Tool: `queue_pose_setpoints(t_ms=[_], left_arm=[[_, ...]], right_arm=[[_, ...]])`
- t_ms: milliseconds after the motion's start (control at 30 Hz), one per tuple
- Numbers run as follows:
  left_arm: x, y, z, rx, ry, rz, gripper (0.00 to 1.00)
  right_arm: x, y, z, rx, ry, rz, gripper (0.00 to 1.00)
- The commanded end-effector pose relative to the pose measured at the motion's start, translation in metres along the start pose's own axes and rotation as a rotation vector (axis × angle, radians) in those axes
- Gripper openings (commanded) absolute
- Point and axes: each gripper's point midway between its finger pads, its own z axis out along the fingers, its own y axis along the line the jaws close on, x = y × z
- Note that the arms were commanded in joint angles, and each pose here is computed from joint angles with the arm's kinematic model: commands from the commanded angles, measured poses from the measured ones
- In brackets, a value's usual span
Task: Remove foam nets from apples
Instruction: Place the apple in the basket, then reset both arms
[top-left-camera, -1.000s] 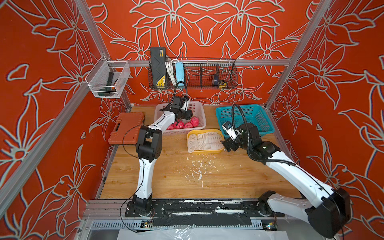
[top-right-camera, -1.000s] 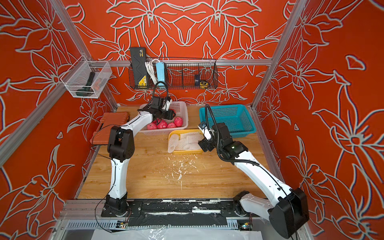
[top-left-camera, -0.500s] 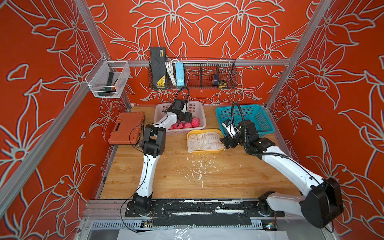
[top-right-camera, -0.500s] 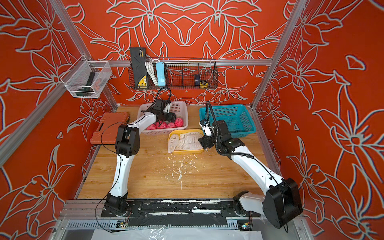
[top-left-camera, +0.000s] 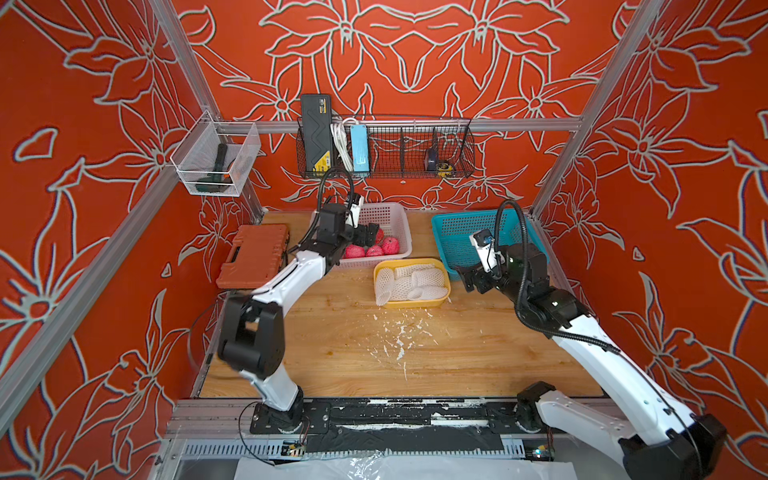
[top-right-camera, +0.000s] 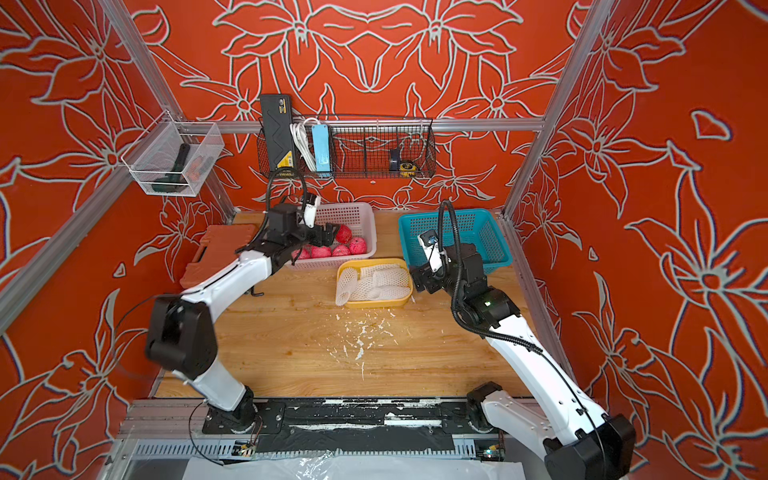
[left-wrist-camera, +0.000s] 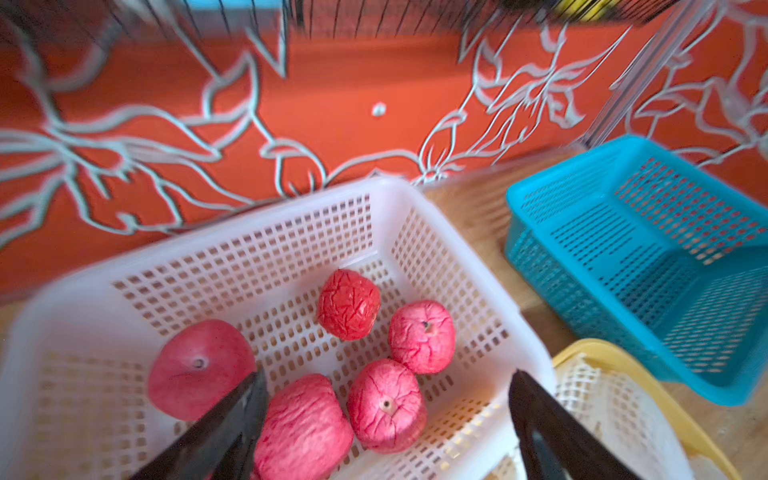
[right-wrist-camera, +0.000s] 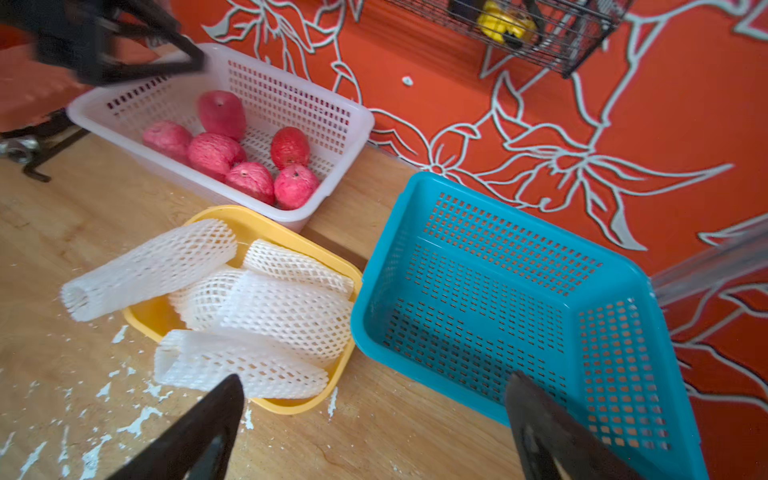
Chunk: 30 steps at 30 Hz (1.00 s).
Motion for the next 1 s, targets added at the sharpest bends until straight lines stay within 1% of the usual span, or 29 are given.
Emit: queue_pose_setpoints(t_ms=[0,67,167,233,267,367,467,533,600,633,700,767,800,867,933,967], left_arm=[[0.013,0.003,-0.05,-0.064,-0.087,0.071,0.98],[0.034,0.012,-0.084,-0.137,-0.115,0.078,0.99],[0.069,0.032,-0.116,-0.249,-0.137,-0.001,0.99],[0.097,0.049,-0.124,-0.33,-0.134,-0.056,0.99],[0.113,0.058,-0.125,-0.37,-0.119,-0.061,0.99],[0.152,0.087,-0.119,-0.461,-0.084,-0.029,0.99],[0.169,0.095,-0.106,-0.434,-0.059,-0.033,0.99],[0.179,0.094,-0.106,-0.421,-0.085,-0.043,0.98],[0.178,0.092,-0.109,-0.408,-0.137,-0.041,0.98],[0.176,0.091,-0.106,-0.392,-0.141,-0.046,0.99],[0.178,0.087,-0.103,-0.339,-0.169,-0.063,0.98],[0.188,0.085,-0.099,-0.324,-0.167,-0.058,0.98],[0.189,0.087,-0.103,-0.342,-0.201,-0.067,0.99],[0.191,0.089,-0.1,-0.35,-0.166,-0.072,0.99],[0.189,0.089,-0.102,-0.356,-0.187,-0.067,0.99],[0.19,0.089,-0.101,-0.355,-0.175,-0.068,0.99]], right_arm=[[0.039,-0.037,0.001,0.222,0.078,0.11,0.98],[0.053,-0.054,-0.003,0.324,0.05,0.175,0.98],[0.078,-0.07,-0.003,0.406,0.029,0.201,0.98],[0.097,-0.084,-0.002,0.468,0.043,0.221,0.98],[0.108,-0.093,0.0,0.507,0.049,0.234,0.98],[0.142,-0.111,0.012,0.576,0.074,0.277,0.98],[0.161,-0.114,0.031,0.582,0.08,0.285,0.98],[0.171,-0.113,0.044,0.577,0.081,0.263,0.98],[0.169,-0.117,0.05,0.588,0.077,0.252,0.97],[0.159,-0.116,0.052,0.573,0.013,0.235,0.97],[0.155,-0.107,0.058,0.511,-0.053,0.17,0.98],[0.16,-0.104,0.062,0.497,-0.065,0.164,0.97],[0.163,-0.1,0.066,0.477,-0.076,0.149,0.98],[0.168,-0.092,0.072,0.439,-0.087,0.128,0.97],[0.17,-0.093,0.076,0.429,-0.085,0.133,0.97],[0.171,-0.093,0.077,0.423,-0.072,0.136,0.97]])
